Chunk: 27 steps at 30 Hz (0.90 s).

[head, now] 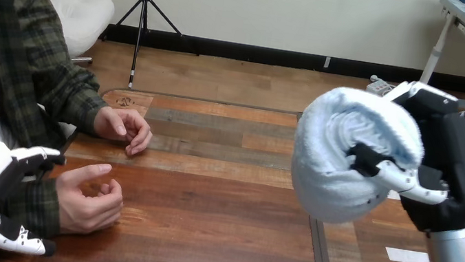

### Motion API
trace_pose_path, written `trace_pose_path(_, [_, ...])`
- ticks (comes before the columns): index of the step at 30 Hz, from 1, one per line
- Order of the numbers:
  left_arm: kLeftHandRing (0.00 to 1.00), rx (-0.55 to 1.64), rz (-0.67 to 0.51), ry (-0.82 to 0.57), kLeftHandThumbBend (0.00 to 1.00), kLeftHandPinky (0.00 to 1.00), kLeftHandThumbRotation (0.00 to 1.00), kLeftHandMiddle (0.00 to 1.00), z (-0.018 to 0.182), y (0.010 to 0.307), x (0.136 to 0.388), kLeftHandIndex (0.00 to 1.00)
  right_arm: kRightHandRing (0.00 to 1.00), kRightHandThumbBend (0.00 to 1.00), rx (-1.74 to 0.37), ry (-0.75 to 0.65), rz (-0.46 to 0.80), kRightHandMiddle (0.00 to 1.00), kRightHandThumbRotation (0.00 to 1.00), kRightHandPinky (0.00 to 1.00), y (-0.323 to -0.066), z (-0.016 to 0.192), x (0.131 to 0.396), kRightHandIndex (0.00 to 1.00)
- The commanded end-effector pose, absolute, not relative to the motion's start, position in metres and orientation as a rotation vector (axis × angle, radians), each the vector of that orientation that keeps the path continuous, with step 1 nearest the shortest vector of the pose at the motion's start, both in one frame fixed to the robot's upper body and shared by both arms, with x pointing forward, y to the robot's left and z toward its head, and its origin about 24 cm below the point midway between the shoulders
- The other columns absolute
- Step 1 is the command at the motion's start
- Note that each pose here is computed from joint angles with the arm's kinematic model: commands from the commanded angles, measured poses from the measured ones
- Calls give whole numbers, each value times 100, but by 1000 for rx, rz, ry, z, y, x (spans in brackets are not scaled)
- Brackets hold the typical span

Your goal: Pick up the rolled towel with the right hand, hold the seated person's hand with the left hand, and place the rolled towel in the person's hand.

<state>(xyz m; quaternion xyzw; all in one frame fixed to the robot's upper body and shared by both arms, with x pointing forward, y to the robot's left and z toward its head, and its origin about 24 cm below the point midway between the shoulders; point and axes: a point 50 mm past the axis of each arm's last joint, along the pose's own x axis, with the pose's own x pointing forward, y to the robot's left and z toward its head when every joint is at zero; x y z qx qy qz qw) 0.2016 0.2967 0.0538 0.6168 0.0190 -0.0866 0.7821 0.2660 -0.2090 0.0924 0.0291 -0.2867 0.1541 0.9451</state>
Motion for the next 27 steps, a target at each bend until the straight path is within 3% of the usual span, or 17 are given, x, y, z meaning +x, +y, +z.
trace_pose_path(1, [75, 1382, -177, -24, 100, 68, 18, 79, 69, 295, 220, 80, 16, 71, 74, -699, 343, 22, 0, 10, -208, 121, 266, 27])
trace_pose_path(27, [72, 1433, -220, 29, 100, 66, 15, 77, 42, 295, 239, 78, 20, 76, 173, -766, 377, 23, 0, 13, -219, 140, 244, 28])
